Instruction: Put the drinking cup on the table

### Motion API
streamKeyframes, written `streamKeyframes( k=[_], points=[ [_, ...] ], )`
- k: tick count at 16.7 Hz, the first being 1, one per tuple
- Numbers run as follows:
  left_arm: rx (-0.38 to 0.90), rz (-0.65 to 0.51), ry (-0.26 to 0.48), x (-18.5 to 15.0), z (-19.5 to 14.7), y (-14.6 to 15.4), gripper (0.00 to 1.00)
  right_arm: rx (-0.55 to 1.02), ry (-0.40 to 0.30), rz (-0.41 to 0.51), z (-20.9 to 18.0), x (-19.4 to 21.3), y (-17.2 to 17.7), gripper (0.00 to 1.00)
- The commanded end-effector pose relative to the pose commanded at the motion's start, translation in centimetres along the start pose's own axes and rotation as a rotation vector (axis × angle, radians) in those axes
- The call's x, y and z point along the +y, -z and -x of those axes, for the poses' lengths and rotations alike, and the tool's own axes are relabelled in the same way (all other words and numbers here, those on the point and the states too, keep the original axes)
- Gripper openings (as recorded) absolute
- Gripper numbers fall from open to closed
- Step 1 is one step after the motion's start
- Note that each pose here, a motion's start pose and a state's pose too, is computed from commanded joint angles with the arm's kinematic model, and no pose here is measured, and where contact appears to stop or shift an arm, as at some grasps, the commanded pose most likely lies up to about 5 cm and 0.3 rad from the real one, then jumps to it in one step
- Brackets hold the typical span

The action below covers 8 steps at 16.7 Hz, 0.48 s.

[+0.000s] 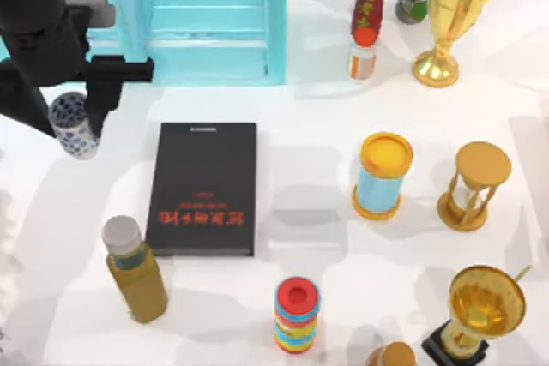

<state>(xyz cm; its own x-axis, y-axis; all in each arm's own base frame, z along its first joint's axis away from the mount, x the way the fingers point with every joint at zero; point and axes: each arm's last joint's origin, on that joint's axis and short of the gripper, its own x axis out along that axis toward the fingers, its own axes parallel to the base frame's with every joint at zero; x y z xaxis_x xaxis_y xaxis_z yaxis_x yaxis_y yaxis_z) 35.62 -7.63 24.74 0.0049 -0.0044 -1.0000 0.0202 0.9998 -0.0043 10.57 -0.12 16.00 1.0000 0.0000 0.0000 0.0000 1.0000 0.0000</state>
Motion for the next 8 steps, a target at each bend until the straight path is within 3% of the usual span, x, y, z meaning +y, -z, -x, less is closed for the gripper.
streamKeyframes(
  k=[8],
  points=[
    [0.007, -0.001, -0.002, 0.5, -1.1, 0.1, 0.00, 0.000, 0.000, 0.000, 0.0, 0.0, 0.0, 1.00]
  ],
)
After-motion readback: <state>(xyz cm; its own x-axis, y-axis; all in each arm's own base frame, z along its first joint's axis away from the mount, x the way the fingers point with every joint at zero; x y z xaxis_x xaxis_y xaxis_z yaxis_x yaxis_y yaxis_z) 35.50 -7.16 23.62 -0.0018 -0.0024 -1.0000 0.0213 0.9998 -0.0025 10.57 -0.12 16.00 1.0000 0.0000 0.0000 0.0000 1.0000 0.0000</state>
